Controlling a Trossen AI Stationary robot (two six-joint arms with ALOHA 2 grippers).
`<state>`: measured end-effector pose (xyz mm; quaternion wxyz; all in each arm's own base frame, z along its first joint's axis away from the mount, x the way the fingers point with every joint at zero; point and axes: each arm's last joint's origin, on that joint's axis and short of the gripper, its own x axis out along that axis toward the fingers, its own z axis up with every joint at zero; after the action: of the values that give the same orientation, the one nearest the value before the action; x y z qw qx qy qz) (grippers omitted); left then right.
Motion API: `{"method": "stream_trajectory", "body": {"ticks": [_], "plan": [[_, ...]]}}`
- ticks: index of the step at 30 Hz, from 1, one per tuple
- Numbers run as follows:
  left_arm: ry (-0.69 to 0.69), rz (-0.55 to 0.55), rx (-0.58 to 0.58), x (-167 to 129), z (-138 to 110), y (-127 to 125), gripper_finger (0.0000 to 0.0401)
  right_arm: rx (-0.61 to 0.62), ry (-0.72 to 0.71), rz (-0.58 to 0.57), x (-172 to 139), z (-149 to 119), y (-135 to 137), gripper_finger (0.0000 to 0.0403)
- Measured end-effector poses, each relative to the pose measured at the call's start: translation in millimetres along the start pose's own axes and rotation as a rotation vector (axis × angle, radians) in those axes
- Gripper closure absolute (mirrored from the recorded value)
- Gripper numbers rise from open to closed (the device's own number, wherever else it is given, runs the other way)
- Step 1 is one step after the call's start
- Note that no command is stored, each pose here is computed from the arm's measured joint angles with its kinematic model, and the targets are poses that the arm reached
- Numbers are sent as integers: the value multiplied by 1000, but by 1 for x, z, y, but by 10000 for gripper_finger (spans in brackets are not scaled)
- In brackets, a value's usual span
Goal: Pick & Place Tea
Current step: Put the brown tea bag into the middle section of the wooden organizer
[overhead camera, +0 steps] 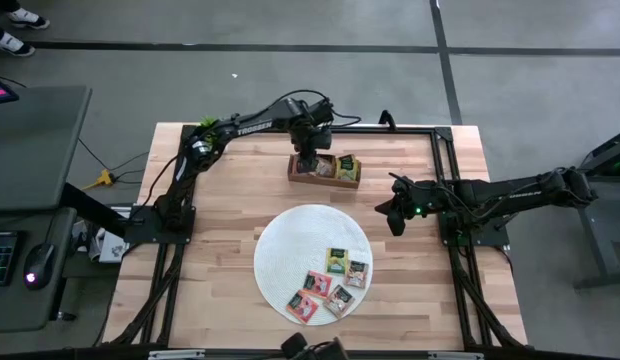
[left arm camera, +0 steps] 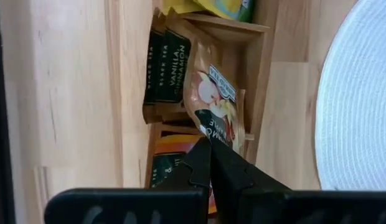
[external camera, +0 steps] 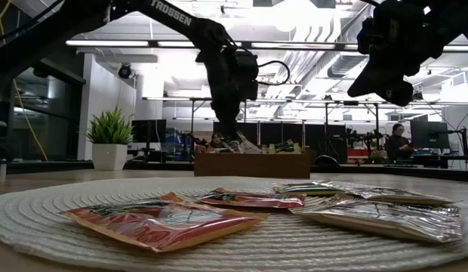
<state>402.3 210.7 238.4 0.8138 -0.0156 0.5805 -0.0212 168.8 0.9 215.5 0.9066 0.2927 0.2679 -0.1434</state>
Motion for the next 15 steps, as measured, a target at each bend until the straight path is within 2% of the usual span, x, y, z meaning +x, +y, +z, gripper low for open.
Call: {"method": "stream_trajectory", "body": {"ticks": [9,15], "plan": [[-76,90,82,-32,19,-3,401,0,-12,-15,0,0,0,402],[0,83,124,-36,14,-7,401,-1,-13,-16,0,0,0,402]]}}
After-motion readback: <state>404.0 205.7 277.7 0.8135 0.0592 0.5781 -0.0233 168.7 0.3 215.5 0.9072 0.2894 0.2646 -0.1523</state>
